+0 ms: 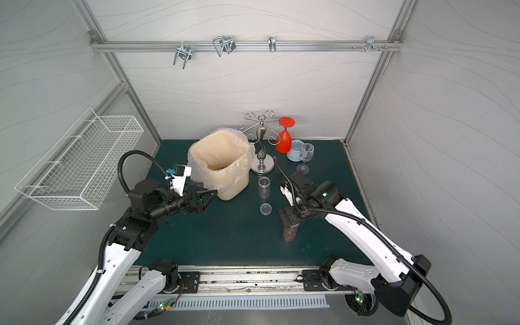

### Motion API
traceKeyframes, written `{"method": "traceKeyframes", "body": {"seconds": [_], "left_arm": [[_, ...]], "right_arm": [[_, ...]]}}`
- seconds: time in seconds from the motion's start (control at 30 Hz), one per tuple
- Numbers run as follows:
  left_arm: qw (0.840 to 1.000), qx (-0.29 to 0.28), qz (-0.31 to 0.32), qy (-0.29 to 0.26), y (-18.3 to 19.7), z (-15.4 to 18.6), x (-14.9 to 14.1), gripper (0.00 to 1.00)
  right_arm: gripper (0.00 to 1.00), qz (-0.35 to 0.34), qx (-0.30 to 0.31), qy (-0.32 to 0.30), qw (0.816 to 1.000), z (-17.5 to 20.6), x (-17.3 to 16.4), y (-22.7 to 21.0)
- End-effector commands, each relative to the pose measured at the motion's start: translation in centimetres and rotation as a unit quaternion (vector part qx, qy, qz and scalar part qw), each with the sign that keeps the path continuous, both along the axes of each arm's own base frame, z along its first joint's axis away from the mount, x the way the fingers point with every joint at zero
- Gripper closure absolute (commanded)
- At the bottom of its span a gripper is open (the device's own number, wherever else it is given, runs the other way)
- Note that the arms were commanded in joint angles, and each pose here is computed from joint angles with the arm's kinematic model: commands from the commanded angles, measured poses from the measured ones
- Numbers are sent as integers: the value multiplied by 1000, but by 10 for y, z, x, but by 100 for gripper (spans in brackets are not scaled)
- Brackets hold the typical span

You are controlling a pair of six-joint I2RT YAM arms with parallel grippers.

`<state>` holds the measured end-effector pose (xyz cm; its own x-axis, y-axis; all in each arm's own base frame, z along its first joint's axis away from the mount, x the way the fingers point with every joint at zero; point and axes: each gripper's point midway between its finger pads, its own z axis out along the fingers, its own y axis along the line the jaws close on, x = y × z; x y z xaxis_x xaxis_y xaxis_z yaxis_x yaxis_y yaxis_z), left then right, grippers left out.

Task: Empty the moldy dried flower tea in the jars
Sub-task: Pick up the jar from the center of the board.

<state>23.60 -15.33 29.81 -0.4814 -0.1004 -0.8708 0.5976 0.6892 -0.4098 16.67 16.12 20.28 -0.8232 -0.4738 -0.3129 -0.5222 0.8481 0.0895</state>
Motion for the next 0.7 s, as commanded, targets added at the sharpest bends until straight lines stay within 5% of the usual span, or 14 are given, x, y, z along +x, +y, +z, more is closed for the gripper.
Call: {"method": "traceKeyframes", "body": {"seconds": [0.0, 0.43, 0.67], "left_arm": [[1000, -8, -10, -24, -3, 11, -1, 1], [1000, -6, -9, -24, -3, 11, -1, 1], [1000, -5, -8, -23, -2, 10, -1, 1]], "right_arm": [[10, -17, -32, 29, 999, -12, -5, -7], [27, -45, -67, 46, 996, -29, -4, -15], [45, -48, -74, 48, 995, -31, -3, -16]]}}
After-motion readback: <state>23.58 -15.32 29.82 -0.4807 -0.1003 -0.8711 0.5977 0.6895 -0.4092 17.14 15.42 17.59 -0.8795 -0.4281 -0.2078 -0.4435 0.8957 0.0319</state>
